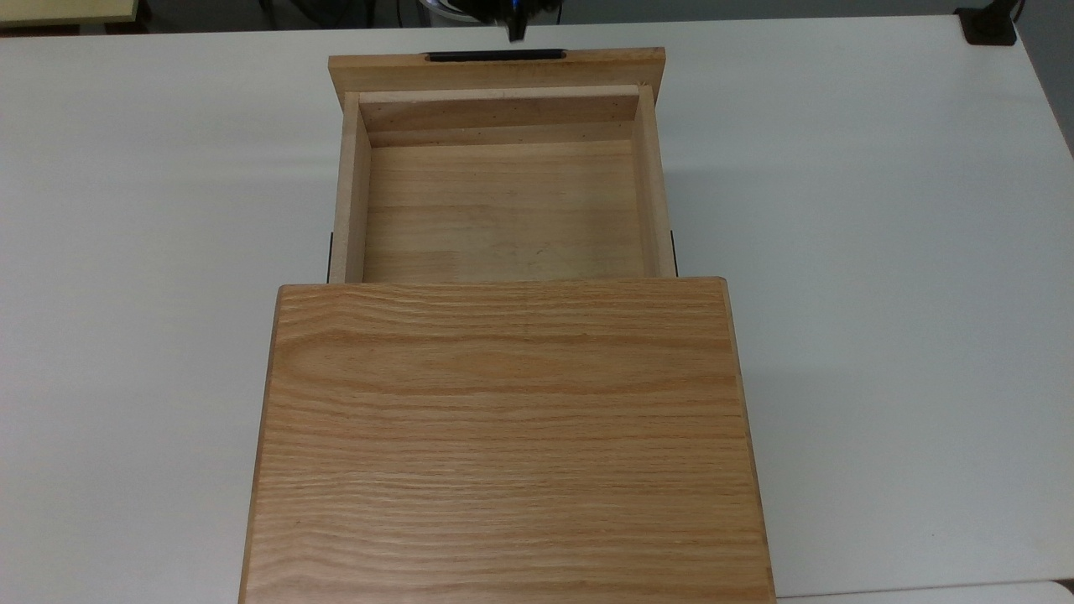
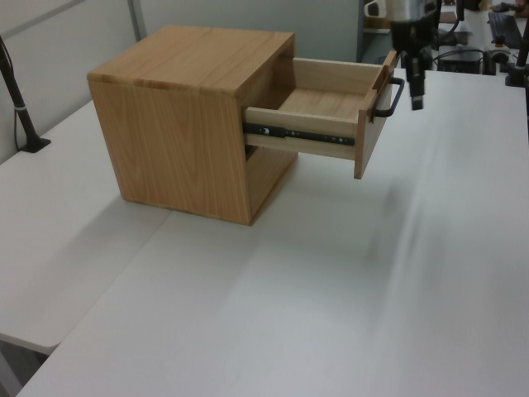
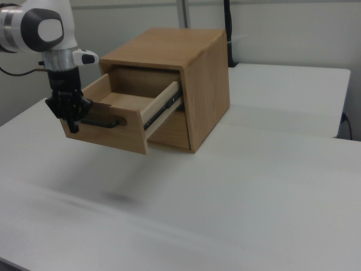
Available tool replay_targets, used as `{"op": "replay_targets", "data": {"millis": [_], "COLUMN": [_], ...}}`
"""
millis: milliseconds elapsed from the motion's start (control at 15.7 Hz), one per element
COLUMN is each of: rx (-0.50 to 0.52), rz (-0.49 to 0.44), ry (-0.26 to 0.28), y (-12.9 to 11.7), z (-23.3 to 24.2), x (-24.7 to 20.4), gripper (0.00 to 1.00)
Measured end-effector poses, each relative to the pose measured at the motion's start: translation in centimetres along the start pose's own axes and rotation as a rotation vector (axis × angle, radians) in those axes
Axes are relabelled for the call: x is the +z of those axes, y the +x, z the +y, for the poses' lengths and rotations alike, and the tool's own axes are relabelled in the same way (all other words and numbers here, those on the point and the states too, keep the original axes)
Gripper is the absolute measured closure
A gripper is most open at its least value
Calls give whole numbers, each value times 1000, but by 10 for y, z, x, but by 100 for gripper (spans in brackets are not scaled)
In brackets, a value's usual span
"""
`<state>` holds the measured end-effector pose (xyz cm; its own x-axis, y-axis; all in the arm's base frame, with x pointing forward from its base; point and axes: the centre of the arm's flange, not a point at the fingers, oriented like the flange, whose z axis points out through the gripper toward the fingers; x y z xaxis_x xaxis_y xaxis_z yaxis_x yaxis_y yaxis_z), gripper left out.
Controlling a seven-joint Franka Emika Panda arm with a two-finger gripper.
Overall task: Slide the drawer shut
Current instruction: 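Push the drawer front with the gripper into the wooden cabinet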
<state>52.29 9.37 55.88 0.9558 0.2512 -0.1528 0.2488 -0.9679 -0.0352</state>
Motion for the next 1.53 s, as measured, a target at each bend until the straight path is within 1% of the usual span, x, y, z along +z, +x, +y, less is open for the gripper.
{"op": "replay_targets", "data": {"millis": [254,382,573,763,891,1018,1145,1272,1336,1399,1527], "rx": [29,36,64,77,83,109,159,209,225,234,237], "rz": [75,132,218,270,301,325,397,498,540,561,573], "ry": [-9,-15,-24,-35,-46,-53,-57,-59,-61,-62,-61], "y": [19,31,55,82,103,126,149,166,172,176,179], "z": [-1,2,5,8,12,17,26,41,48,51,51], "x": [-3,-10,-23,-25,-17,-4,2,1,-1,-1,-1], "gripper": [95,95,95,95,95,95,95,95,95,95,95]}}
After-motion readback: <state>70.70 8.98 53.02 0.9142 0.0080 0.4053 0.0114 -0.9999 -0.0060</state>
